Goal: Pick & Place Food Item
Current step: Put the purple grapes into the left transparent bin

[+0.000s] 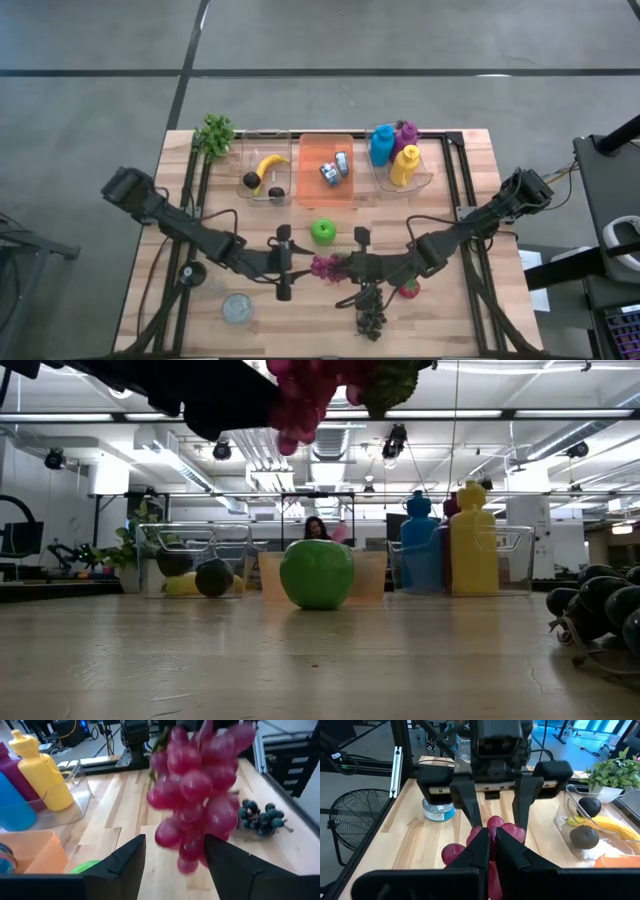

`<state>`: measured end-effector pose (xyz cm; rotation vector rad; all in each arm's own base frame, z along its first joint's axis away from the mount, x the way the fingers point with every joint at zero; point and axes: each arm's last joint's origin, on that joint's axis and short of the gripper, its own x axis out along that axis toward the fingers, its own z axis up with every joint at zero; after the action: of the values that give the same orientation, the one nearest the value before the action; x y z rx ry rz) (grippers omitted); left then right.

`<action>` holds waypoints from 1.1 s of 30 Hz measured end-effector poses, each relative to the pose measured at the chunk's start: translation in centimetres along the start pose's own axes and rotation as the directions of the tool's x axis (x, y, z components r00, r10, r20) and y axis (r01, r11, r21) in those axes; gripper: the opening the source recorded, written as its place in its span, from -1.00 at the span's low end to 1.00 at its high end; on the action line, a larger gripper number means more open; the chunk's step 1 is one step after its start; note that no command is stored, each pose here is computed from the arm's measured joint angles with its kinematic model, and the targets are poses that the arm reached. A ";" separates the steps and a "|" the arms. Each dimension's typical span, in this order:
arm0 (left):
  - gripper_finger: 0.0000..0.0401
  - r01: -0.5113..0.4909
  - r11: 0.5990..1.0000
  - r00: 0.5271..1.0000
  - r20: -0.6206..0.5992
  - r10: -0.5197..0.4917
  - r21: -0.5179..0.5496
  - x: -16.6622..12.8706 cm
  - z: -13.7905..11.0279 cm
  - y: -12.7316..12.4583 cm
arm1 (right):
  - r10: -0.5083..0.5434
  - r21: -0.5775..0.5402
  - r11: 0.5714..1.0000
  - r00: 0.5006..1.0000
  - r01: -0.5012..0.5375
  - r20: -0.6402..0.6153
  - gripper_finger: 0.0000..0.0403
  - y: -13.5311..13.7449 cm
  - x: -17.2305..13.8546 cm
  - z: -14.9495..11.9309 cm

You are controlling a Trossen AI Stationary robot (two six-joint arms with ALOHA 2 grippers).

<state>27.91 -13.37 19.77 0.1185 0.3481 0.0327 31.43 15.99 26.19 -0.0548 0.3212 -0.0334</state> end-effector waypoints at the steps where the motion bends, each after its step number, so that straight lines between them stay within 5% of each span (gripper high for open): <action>1: 0.00 -0.001 1.000 1.000 -0.002 0.001 0.001 0.1 -0.1 0.0 | 0.000 -0.001 1.000 1.000 0.000 0.003 -0.94 0.0 0.0 0.0; 11: -0.13 -0.008 0.998 1.000 0.010 0.007 0.067 1.1 -0.2 -0.3 | 0.001 -0.002 1.000 1.000 -0.001 0.006 -0.94 0.0 0.0 0.1; 26: -0.93 -0.009 0.995 1.000 0.013 0.007 0.097 1.1 -0.1 -0.3 | 0.002 -0.005 1.000 1.000 -0.002 0.011 -0.94 0.0 0.0 0.1; 33: -0.98 -0.009 0.995 1.000 0.013 0.007 0.097 1.1 -0.1 -0.3 | 0.012 -0.006 1.000 1.000 -0.012 0.008 -0.94 0.1 0.0 0.1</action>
<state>28.91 -13.55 19.30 0.2162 0.3368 0.0229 31.45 16.05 26.26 -0.0588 0.3139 -0.0205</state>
